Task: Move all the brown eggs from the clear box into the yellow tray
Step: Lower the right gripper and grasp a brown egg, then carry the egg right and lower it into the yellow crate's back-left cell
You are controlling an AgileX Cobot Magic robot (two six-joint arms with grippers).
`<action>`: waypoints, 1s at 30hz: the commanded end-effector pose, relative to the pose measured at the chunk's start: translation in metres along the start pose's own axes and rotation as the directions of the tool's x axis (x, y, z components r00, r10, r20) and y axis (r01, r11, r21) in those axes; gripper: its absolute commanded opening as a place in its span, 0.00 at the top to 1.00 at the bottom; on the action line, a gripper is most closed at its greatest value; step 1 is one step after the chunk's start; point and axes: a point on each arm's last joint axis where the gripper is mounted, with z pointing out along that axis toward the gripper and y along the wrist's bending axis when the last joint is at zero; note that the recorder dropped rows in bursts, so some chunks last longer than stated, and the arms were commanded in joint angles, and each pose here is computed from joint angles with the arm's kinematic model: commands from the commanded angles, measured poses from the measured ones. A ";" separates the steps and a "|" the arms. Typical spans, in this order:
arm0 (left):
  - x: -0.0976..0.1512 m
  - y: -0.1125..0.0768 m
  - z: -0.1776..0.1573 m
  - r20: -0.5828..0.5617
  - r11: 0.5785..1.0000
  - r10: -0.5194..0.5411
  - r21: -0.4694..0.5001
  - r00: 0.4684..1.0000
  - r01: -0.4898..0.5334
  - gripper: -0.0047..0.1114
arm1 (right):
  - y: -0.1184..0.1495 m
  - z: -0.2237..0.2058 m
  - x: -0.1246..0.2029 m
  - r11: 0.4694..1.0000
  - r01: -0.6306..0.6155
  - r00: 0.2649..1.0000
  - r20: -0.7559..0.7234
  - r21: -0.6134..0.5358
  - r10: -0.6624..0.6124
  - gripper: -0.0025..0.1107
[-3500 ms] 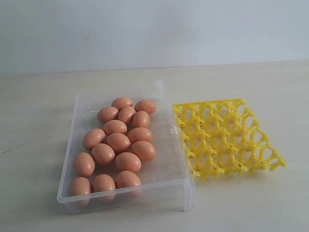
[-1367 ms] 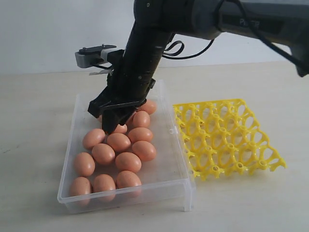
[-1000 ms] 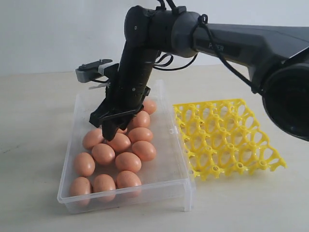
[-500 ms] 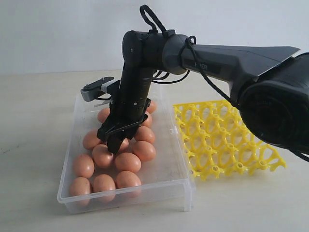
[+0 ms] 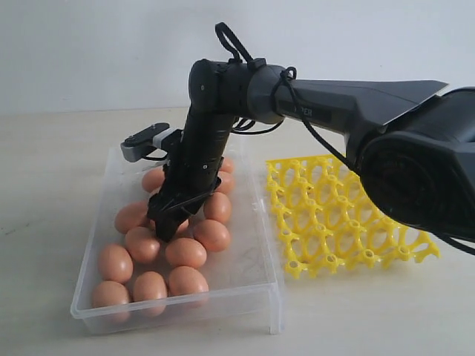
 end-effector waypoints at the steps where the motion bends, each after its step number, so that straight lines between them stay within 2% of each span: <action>1: -0.003 0.000 -0.001 0.021 1.000 -0.008 0.000 1.000 0.008 0.96 | 0.003 0.000 -0.003 1.000 0.002 1.000 0.026 -0.020 -0.001 0.33; 5: -0.003 0.000 -0.001 0.021 1.000 -0.010 0.000 1.000 0.010 0.96 | 0.002 0.000 -0.005 0.999 -0.042 0.998 0.046 -0.006 0.042 0.36; 7: -0.003 0.000 -0.001 0.021 1.000 -0.010 0.000 1.000 0.010 0.96 | 0.002 0.000 -0.005 0.999 -0.050 0.998 0.045 -0.008 0.050 0.42; 11: -0.003 0.000 -0.001 0.021 1.000 -0.010 0.000 1.000 0.010 0.96 | 0.004 0.000 -0.003 0.998 -0.055 0.998 0.025 -0.034 0.056 0.64; 16: -0.003 0.000 -0.001 0.021 1.000 -0.010 0.000 1.000 0.010 0.96 | 0.007 0.000 0.000 0.998 -0.019 1.000 -0.010 -0.065 0.018 0.98; 20: -0.003 0.000 -0.001 0.021 1.000 -0.010 0.000 1.000 0.010 0.96 | 0.012 -0.020 -0.003 0.998 0.018 1.000 0.019 -0.053 -0.017 0.98; 25: -0.003 0.000 -0.001 0.021 1.000 -0.010 0.000 1.000 0.010 0.96 | 0.009 -0.097 -0.008 0.998 0.007 0.978 0.208 0.058 -0.019 0.98; 30: -0.003 0.000 -0.001 0.021 1.000 -0.010 0.000 1.000 0.010 0.96 | -0.007 -0.155 0.019 0.978 -0.084 0.937 0.350 0.189 0.013 0.98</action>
